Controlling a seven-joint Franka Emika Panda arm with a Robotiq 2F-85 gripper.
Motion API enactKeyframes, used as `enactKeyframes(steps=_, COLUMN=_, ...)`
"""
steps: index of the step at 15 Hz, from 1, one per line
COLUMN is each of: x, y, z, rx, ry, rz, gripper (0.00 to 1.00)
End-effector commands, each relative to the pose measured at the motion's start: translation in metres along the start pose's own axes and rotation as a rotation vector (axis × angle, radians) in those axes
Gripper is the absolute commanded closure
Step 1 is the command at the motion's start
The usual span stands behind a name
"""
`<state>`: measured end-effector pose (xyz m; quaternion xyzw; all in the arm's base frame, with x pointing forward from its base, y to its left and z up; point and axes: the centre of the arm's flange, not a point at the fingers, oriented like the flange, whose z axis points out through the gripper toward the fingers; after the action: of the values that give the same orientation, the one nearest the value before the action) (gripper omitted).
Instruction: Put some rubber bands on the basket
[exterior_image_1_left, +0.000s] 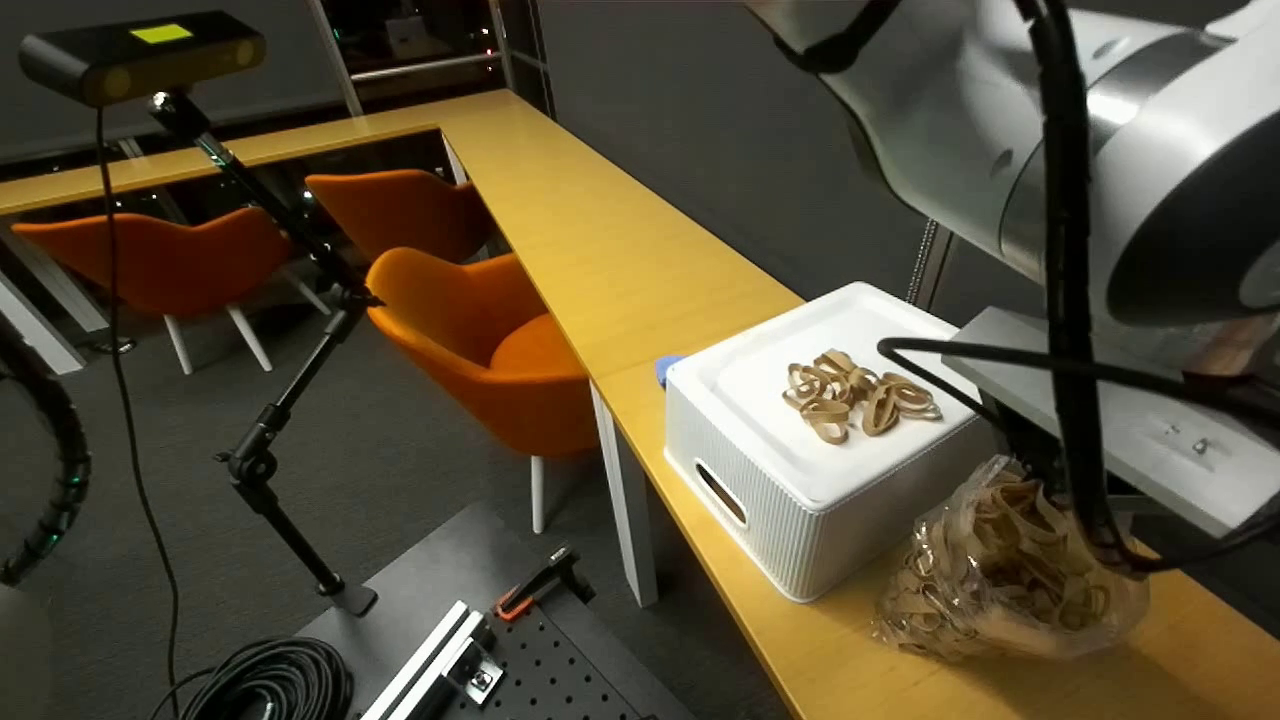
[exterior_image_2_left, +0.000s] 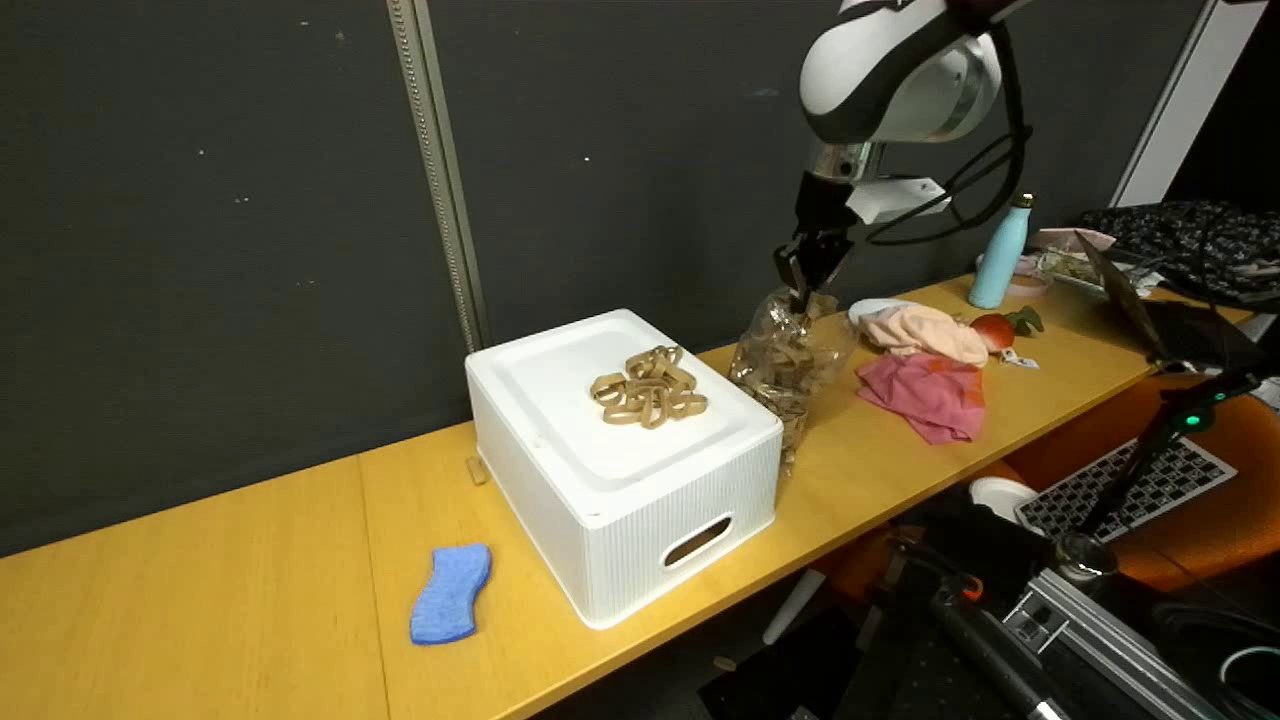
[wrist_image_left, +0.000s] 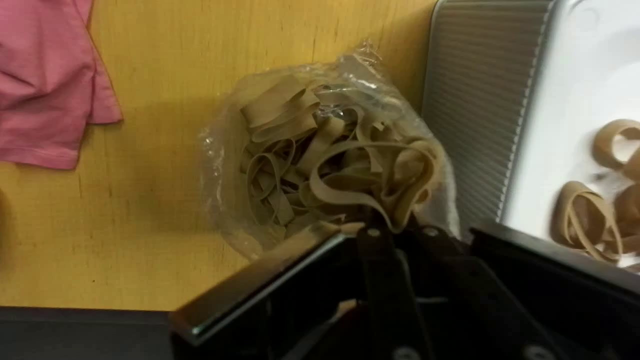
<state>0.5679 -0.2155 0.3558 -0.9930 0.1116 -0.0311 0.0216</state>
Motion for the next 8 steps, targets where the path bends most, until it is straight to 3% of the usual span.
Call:
enactKeyframes(steps=1, x=-0.008, y=-0.017, z=-0.044, rx=-0.003, ry=-0.030, rz=0.004, gripper=0.98)
enactKeyframes(steps=6, x=0.009, y=-0.048, z=-0.080, rx=-0.013, ry=-0.068, rz=-0.029, gripper=0.98)
enactKeyframes(steps=8, x=0.025, y=-0.064, z=-0.079, rx=-0.016, ry=-0.044, rz=-0.076, gripper=0.98)
